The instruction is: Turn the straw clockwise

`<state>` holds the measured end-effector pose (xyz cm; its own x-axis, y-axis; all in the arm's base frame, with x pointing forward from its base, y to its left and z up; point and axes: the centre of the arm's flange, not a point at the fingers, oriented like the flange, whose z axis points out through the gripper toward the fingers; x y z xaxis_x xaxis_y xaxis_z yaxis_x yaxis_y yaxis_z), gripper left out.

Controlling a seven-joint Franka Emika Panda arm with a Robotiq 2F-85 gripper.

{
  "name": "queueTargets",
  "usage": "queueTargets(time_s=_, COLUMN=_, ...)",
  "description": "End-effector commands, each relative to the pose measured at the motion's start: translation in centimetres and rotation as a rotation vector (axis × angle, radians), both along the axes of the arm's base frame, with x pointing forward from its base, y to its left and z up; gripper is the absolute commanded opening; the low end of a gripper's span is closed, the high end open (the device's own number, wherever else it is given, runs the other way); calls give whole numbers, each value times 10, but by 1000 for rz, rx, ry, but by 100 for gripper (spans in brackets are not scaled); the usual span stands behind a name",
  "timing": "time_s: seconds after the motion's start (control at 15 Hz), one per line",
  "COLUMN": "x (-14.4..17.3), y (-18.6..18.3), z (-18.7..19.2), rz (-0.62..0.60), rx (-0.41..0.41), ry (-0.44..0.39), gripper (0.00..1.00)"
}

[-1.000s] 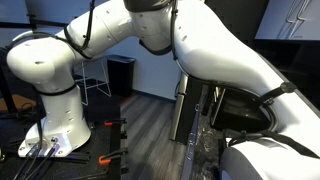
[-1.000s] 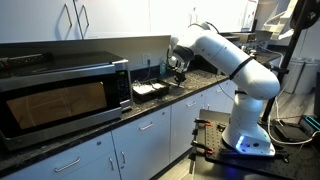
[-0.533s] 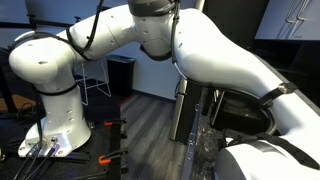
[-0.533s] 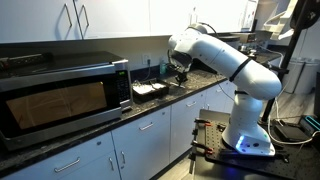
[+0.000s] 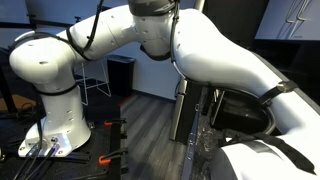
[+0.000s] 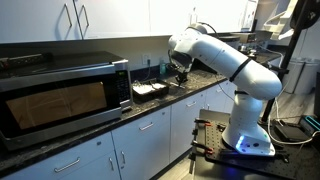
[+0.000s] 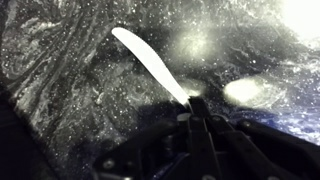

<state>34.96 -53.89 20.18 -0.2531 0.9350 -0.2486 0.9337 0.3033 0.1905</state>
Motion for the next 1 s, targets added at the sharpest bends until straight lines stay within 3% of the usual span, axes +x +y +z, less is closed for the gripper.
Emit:
queueTargets(time_s=0.0, x=14, y=27, z=24, rz=29, rx=9, ry=-41, gripper=0)
queueTargets(time_s=0.27, x=25, y=57, z=44, rz=102, rx=-41, ry=-28, gripper=0)
queueTargets(time_s=0.6, x=23, y=89, z=63, rz=314, rx=-19, ry=-26, gripper=4)
queueTargets(time_s=0.67, x=21, y=93, z=66, rz=366, rx=-12, ry=-28, gripper=18)
queueTargets(time_s=0.73, x=18, y=99, z=71, rz=409, rx=-7, ry=-30, gripper=16)
queueTargets(time_s=0.8, x=13, y=102, z=73, rz=444, rx=-4, ry=-31, gripper=31)
queueTargets(time_s=0.93, x=3, y=108, z=80, rz=512, rx=7, ry=-33, gripper=46)
